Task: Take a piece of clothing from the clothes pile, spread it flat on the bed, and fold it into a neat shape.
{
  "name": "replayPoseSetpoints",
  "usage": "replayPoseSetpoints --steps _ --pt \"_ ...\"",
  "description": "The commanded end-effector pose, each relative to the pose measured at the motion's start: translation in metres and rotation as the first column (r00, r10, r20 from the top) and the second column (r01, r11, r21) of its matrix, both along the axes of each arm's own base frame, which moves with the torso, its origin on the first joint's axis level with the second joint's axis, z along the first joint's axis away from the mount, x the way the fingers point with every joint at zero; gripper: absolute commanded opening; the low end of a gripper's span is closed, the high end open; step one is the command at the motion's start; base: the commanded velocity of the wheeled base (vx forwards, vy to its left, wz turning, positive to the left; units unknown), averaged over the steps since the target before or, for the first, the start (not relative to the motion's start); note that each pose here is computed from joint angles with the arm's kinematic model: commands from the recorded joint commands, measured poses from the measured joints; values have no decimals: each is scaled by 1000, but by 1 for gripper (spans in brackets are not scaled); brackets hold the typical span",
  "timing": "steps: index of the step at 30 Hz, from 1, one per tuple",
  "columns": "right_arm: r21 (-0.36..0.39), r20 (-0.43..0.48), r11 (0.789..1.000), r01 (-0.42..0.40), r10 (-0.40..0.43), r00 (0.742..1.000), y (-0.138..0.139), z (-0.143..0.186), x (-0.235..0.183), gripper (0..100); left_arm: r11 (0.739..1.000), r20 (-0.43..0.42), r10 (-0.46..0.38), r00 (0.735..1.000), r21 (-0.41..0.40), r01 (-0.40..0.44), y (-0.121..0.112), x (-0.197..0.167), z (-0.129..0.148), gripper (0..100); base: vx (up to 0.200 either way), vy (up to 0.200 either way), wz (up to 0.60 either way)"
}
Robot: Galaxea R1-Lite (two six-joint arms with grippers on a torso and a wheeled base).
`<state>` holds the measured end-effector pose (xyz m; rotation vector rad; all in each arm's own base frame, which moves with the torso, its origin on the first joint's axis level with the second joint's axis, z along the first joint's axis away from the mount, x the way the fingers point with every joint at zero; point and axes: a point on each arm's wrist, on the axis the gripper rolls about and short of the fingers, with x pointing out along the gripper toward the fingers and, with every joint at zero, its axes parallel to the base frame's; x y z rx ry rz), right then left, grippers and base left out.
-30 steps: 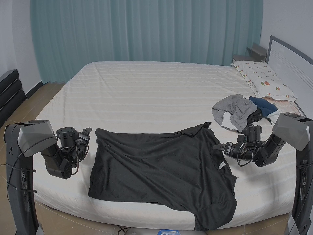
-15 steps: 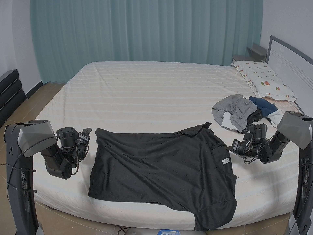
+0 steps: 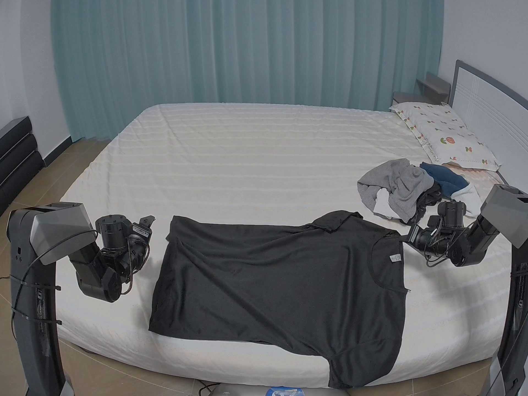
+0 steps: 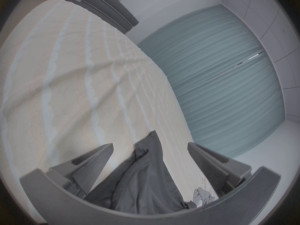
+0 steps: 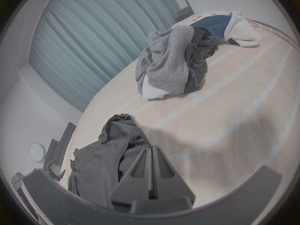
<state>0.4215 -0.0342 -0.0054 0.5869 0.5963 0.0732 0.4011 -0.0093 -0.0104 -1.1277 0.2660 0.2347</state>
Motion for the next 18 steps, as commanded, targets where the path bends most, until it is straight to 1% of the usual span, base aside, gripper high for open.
replayPoseSetpoints --steps 1,4,9,15,18 --pt "-3 20 1000 22 -22 1000 -10 3 5 0 1000 -1 0 1000 0 0 0 0 -1 100 0 0 0" --pt "-5 29 1000 29 -29 999 -14 6 6 0 1000 -1 0 1000 0 0 0 0 -1 100 0 0 0" --pt "-12 16 999 36 -36 999 -19 7 9 0 1000 -3 0 1000 1 0 0 0 -1 100 0 0 0" --pt "-13 12 999 51 -51 999 -26 0 12 0 1000 -12 -1 1000 3 1 0 -3 -2 100 0 0 0" --pt "-21 -14 999 48 -48 999 -28 -12 11 0 1000 -16 -5 1000 6 5 -1 -4 -2 100 0 0 0"
